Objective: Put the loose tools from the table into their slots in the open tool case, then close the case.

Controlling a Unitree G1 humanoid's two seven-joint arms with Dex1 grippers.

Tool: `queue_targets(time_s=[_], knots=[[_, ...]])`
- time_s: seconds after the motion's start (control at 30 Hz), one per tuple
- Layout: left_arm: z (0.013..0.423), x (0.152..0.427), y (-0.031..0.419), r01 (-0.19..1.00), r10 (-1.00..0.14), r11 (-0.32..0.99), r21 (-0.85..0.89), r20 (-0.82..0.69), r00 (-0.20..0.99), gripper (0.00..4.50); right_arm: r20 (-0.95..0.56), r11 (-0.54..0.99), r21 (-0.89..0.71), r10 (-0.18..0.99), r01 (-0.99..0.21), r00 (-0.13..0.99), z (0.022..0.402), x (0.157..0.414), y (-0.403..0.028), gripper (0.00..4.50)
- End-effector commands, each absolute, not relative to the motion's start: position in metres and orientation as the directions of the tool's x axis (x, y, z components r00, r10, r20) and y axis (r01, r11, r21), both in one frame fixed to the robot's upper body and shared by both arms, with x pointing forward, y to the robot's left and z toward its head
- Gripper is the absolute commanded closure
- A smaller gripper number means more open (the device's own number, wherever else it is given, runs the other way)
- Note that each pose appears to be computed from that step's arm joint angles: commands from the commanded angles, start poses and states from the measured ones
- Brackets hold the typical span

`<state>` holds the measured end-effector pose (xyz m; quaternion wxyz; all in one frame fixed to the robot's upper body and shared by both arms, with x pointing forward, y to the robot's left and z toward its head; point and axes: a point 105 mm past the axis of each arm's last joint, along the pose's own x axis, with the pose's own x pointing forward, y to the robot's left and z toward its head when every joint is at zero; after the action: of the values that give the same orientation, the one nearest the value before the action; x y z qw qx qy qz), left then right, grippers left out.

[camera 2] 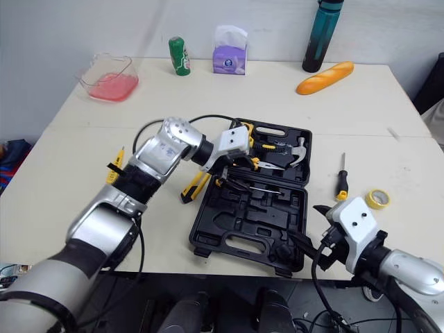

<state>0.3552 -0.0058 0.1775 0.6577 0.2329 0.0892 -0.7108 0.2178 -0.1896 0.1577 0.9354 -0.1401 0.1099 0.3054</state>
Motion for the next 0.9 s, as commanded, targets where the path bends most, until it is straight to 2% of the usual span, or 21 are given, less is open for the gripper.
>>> queue_targets(time_s=[0.03, 0.13, 0.2, 0.43, 0.53, 0.63, 0.9], knots=[[0.183, 0.355, 0.0, 0.966, -0.95, -0.136, 0.22, -0.305, -0.064, 2.31, -0.259, 0.767, -0.2, 0.559, -0.61, 0.788, 0.165, 0.218, -0.186, 0.0], [0.175, 0.358, -0.001, 0.966, -0.953, -0.128, 0.224, -0.297, -0.057, 3.72, -0.267, 0.76, -0.202, 0.564, -0.618, 0.781, 0.164, 0.218, -0.185, 0.0], [0.17, 0.362, -0.001, 0.969, -0.953, -0.109, 0.221, -0.301, -0.038, 4.44, -0.267, 0.761, -0.201, 0.563, -0.617, 0.782, 0.165, 0.218, -0.185, 0.0], [0.144, 0.37, 0.0, 0.974, -0.907, -0.084, 0.21, -0.422, 0.013, 4.44, -0.27, 0.761, -0.202, 0.563, -0.617, 0.781, 0.165, 0.217, -0.185, 0.0], [0.123, 0.377, 0.005, 0.985, -0.834, -0.031, 0.169, -0.548, 0.068, 4.44, -0.269, 0.761, -0.203, 0.561, -0.616, 0.783, 0.165, 0.218, -0.186, 0.0], [0.102, 0.37, 0.011, 0.988, -0.762, -0.07, 0.136, -0.647, 0.035, 4.44, -0.272, 0.762, -0.202, 0.559, -0.615, 0.783, 0.164, 0.218, -0.186, 0.0], [0.084, 0.362, 0.019, 0.992, -0.725, -0.072, 0.106, -0.688, 0.021, 4.44, -0.28, 0.767, -0.204, 0.55, -0.609, 0.787, 0.163, 0.217, -0.19, 0.0]])
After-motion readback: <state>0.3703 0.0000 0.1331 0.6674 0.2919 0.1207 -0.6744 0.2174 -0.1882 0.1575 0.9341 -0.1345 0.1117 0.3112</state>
